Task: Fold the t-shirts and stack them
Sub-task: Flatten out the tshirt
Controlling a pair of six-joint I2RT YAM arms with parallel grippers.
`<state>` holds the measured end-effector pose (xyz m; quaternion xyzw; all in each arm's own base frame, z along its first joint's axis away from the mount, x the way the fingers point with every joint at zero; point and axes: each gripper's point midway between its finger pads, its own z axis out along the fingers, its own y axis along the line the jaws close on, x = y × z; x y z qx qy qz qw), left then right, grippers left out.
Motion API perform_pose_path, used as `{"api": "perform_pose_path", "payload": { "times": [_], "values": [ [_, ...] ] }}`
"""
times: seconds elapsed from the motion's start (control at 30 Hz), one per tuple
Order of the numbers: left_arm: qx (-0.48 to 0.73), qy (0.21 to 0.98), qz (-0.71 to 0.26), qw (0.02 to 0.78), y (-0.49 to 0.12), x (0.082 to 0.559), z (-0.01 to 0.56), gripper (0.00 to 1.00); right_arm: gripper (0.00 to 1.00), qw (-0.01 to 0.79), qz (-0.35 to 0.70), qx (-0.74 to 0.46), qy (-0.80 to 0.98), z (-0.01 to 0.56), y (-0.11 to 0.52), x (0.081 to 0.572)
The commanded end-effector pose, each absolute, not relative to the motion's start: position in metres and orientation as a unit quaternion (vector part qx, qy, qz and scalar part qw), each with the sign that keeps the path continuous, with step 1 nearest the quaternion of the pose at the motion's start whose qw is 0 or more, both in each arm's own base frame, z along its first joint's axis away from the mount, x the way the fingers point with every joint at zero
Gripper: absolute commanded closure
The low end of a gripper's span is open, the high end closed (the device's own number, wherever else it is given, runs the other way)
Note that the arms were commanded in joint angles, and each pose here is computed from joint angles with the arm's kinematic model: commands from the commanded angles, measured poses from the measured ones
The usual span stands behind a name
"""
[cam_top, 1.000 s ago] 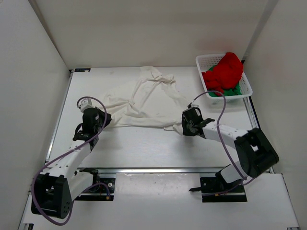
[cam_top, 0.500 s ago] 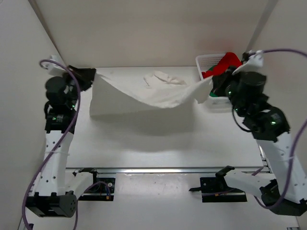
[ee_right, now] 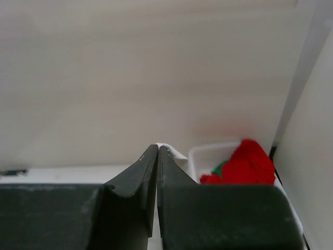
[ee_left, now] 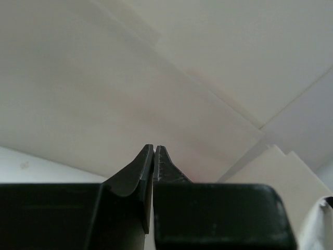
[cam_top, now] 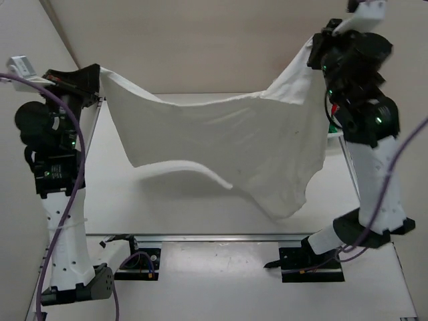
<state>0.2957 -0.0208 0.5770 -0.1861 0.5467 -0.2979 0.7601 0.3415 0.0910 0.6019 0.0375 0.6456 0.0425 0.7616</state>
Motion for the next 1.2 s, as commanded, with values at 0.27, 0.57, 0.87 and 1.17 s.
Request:
{"api": "perform_pose_path", "payload": {
  "times": [0.27,0.57,0.87,1.17],
  "values": [
    [-0.288,0.722,-0.255,0.575,-0.026,0.471,0.341,1.00,1.00,0.622,0.143,-0.041,0.768,0.435,0.103,0.545],
    [-0.264,0.625,-0.296,0.672,0.003,0.505,0.495,1.00,1.00,0.815,0.186,-0.035,0.547,0.621,0.090,0.497],
    [-0.281,0.590,-0.252,0.714,0.045,0.463,0.525,1.00,1.00,0.808,0.162,-0.056,0.564,0.625,0.093,0.457],
    [-0.341,0.642,-0.170,0.666,0.065,0.380,0.383,1.00,0.99,0.632,0.097,0.007,0.769,0.381,0.108,0.401]
  ]
}}
